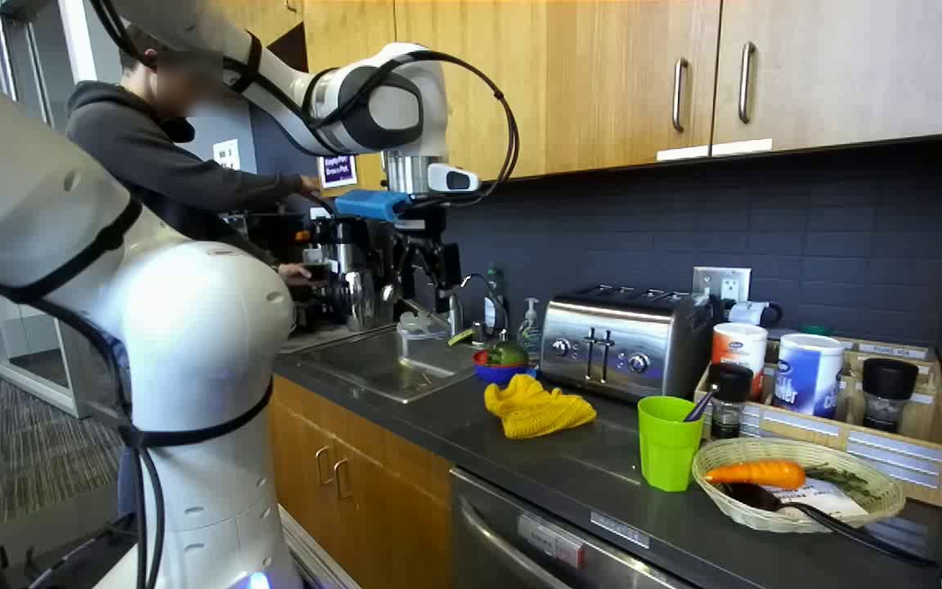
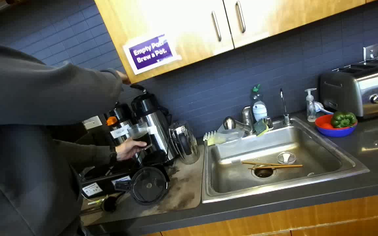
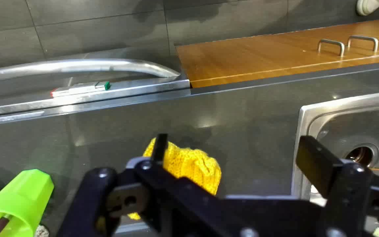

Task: Use the yellow towel to wipe the kitchen counter surface

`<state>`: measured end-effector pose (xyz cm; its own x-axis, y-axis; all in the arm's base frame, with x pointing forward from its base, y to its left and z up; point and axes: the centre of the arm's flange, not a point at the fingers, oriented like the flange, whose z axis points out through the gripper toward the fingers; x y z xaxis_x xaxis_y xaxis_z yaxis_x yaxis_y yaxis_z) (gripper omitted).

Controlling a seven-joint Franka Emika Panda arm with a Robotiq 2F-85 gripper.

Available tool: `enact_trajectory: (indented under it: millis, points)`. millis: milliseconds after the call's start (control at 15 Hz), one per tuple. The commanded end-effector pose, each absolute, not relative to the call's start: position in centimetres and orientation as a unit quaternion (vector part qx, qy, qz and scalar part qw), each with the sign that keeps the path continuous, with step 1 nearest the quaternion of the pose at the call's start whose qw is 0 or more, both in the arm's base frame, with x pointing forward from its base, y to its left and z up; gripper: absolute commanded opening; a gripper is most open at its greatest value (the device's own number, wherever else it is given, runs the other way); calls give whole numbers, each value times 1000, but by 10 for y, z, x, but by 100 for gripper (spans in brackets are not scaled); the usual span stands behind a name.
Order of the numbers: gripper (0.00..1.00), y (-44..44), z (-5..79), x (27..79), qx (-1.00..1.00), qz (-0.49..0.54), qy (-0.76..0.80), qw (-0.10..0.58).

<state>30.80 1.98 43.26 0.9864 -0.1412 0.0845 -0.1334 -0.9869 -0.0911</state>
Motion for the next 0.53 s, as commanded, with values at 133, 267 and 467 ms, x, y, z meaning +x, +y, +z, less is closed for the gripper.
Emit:
enact_trajectory:
  millis: [133, 267, 467]
  points:
    - [100, 20, 425, 306, -996, -36, 69, 42]
    - [100, 20, 425, 306, -996, -36, 69, 42]
    - [100, 20, 425, 306, -996, -36, 70, 42]
